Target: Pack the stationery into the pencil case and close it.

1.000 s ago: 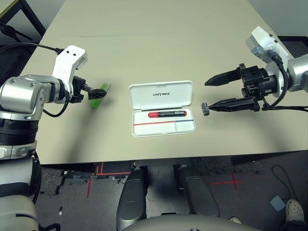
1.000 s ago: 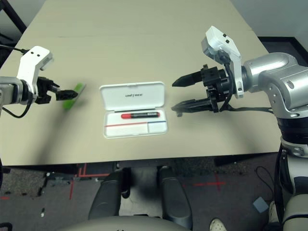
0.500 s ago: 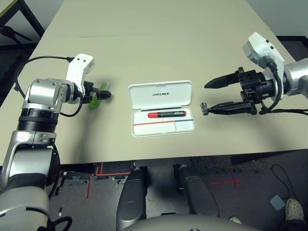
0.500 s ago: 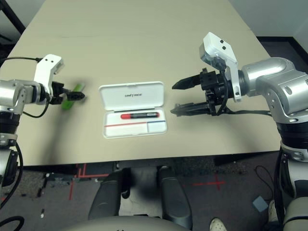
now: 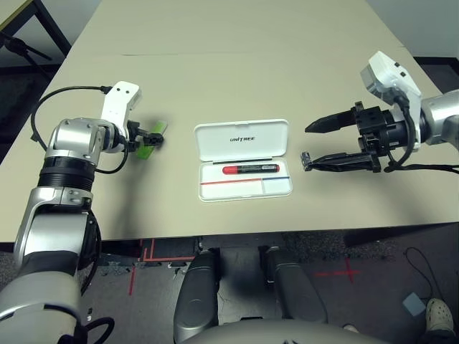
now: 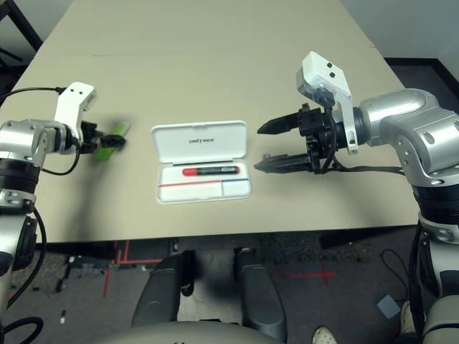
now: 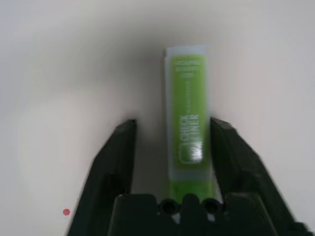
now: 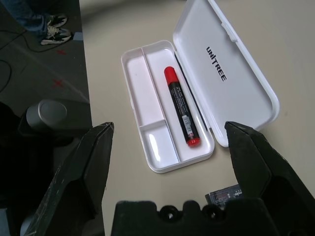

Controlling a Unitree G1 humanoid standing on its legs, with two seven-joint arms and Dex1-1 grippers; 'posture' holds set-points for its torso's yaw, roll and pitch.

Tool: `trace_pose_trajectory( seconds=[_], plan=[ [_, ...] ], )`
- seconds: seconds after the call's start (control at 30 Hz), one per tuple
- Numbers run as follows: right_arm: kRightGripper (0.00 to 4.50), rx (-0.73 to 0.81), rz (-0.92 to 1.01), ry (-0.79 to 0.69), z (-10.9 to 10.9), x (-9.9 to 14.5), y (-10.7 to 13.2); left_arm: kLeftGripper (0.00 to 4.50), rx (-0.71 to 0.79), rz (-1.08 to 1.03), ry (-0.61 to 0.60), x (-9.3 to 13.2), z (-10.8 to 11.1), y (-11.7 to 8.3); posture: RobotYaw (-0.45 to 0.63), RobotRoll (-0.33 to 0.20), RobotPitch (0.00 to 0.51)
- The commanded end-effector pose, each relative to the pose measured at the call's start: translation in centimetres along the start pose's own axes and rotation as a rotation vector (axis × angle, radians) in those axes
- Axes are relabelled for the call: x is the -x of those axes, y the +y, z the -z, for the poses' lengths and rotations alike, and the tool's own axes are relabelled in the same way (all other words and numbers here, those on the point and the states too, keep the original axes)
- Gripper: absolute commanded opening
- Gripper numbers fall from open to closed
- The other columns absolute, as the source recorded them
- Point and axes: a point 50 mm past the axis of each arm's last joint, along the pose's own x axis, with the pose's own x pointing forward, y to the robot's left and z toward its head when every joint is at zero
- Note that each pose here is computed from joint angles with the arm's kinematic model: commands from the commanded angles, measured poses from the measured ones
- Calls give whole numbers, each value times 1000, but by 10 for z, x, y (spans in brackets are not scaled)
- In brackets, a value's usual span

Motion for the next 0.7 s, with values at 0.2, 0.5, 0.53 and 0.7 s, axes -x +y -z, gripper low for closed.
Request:
trace_pose_trajectory(
  seconds=[0.2, 0.5, 0.53, 0.7],
  plan=[
    [4500, 17, -3, 3, 0, -2, 0, 1083, -93, 41, 53, 15, 10, -3, -39, 0, 215],
    [4500, 12, 3, 9, 5, -3, -3, 1083, -378, 235, 29, 70, 12, -17, -18, 0, 216],
    [4500, 12, 3, 10, 5, -3, -4, 1083, -412, 262, 33, 75, 13, -20, -18, 0, 216],
    [4500, 15, 2, 4, 6, -5, -7, 1083, -574, 450, 17, 92, 19, -44, -2, 0, 214]
  ],
)
